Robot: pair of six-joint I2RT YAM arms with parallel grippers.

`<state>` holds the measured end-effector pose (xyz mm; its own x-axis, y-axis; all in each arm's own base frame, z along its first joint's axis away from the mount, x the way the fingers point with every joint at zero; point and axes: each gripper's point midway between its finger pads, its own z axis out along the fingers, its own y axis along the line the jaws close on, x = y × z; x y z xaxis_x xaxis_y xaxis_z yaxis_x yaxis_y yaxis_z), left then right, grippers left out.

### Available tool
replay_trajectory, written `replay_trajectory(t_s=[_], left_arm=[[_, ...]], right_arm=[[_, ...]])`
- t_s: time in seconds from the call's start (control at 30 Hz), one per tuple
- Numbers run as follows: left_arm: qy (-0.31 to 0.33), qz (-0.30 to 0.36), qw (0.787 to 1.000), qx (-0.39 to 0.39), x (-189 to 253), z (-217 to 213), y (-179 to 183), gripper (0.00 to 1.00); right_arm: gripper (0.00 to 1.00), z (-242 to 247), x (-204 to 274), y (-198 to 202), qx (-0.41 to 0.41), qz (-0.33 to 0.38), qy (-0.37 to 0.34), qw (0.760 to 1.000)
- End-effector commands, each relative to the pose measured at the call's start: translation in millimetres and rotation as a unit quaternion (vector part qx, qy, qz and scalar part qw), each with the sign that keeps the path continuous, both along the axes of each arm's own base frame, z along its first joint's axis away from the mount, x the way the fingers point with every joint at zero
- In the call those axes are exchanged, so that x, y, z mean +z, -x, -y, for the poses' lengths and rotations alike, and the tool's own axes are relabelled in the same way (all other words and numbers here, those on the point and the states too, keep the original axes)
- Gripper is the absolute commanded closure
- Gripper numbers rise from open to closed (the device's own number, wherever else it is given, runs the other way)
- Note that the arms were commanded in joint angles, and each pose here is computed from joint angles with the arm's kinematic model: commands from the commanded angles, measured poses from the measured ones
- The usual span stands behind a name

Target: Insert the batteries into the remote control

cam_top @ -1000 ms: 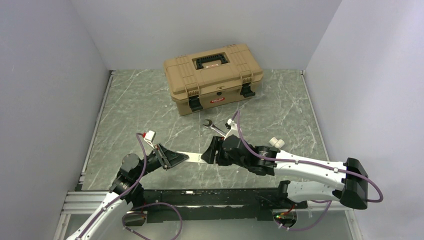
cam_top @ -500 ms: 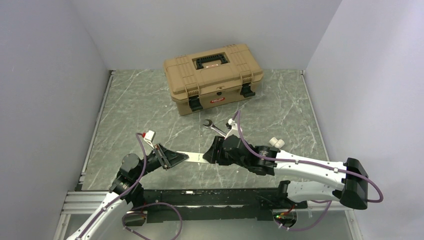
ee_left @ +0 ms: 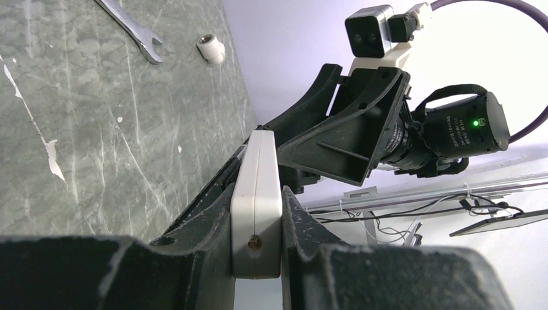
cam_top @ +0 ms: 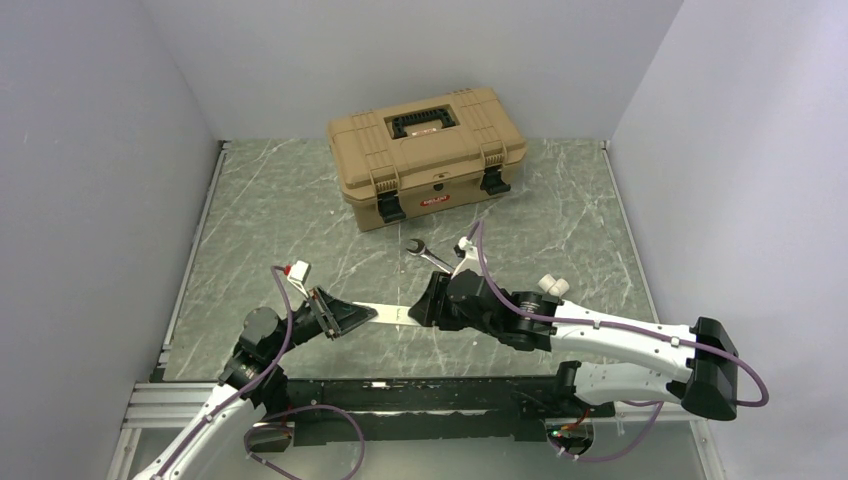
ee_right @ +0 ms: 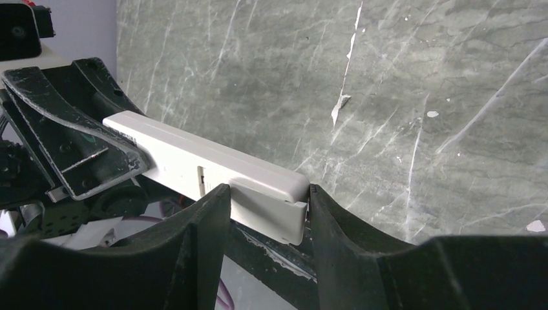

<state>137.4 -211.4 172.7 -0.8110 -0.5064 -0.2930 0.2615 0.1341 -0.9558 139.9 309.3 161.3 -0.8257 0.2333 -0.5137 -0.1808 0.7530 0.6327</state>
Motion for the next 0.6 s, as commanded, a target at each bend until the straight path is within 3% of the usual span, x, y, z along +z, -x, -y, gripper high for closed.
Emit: replay_trajectory(t_s=[0.0,0.1,0.2,0.57], left_arm=[[0.014,0.003,1.000,-0.013,-9.8,1.3,5.7,1.00],[0.014,0.002,1.000,-0.012,-9.9,1.2,5.7,1.00],[0.015,0.002,1.000,-0.012,-10.1,1.2,5.4,1.00],[0.015,0.005,1.000,-0.014,-7.0,1.7,5.6,1.00]], right_arm=[[0.48,-1.1,9.6,0.7,0.000,0.008,-0.017,1.000],[0.38,-0.5,10.2,1.3,-0.001,0.008,-0.023,1.000],[0.34,-0.1,9.3,1.6,0.000,0.008,-0.022,1.000],[0.47,-4.4,3.5,2.7,0.007,0.001,-0.018,1.000]])
